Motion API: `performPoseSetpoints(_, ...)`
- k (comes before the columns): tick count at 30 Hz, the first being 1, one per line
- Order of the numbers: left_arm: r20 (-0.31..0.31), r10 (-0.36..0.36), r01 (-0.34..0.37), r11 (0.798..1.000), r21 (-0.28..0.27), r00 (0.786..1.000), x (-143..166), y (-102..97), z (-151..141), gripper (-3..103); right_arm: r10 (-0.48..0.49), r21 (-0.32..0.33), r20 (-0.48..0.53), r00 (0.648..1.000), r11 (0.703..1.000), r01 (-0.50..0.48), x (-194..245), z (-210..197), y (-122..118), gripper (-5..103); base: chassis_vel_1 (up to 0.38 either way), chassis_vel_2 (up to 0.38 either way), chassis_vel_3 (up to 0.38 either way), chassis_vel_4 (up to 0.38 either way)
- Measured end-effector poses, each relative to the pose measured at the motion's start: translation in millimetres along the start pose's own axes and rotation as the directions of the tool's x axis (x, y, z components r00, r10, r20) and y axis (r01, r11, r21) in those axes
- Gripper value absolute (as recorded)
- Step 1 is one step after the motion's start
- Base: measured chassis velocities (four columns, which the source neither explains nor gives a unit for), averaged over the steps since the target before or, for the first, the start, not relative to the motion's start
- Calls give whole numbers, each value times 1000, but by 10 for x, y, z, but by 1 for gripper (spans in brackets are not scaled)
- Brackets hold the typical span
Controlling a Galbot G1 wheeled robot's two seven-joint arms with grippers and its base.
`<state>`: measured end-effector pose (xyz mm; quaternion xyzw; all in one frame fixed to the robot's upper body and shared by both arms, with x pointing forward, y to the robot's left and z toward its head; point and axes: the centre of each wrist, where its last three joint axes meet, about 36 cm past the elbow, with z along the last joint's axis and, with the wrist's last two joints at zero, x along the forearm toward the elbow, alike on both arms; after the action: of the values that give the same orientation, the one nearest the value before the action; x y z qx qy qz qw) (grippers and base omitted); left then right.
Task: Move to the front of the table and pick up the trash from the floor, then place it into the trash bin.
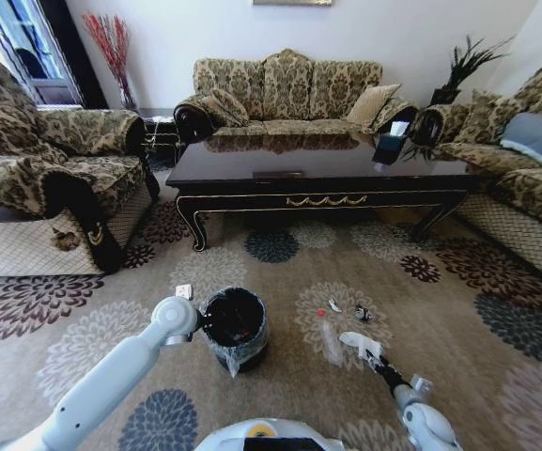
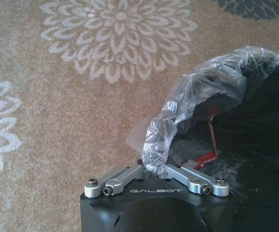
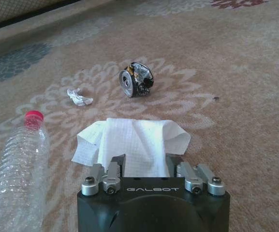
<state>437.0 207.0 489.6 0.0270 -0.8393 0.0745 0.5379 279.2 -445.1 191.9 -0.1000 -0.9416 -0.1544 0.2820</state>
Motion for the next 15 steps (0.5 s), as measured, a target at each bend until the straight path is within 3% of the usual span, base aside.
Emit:
performPoseSetpoints(1,-1,-1,1,1000,1,1000,-7,2,-2,0,3,5,-4,1000,1000,-3,-16,6,-11,41,0,0,0,0)
performPoseSetpoints(3,-2,-2,2,1000,2,1000,-12,4,-3,0,5,7,-6,1000,1000,-5,-22,9,-17,41,0,0,0,0)
performPoseSetpoints(9,-4,0,0,1000,3,1000,-19,-5,4,0,1,19,-4,1000,1000,0,-22,14,-26,15,0,0,0,0)
performPoseSetpoints(15,-10,2,-2,1000,5,1000,-41,-15,41,0,-11,28,22,1000,1000,10,5,-1,-16,1,0,0,0,0)
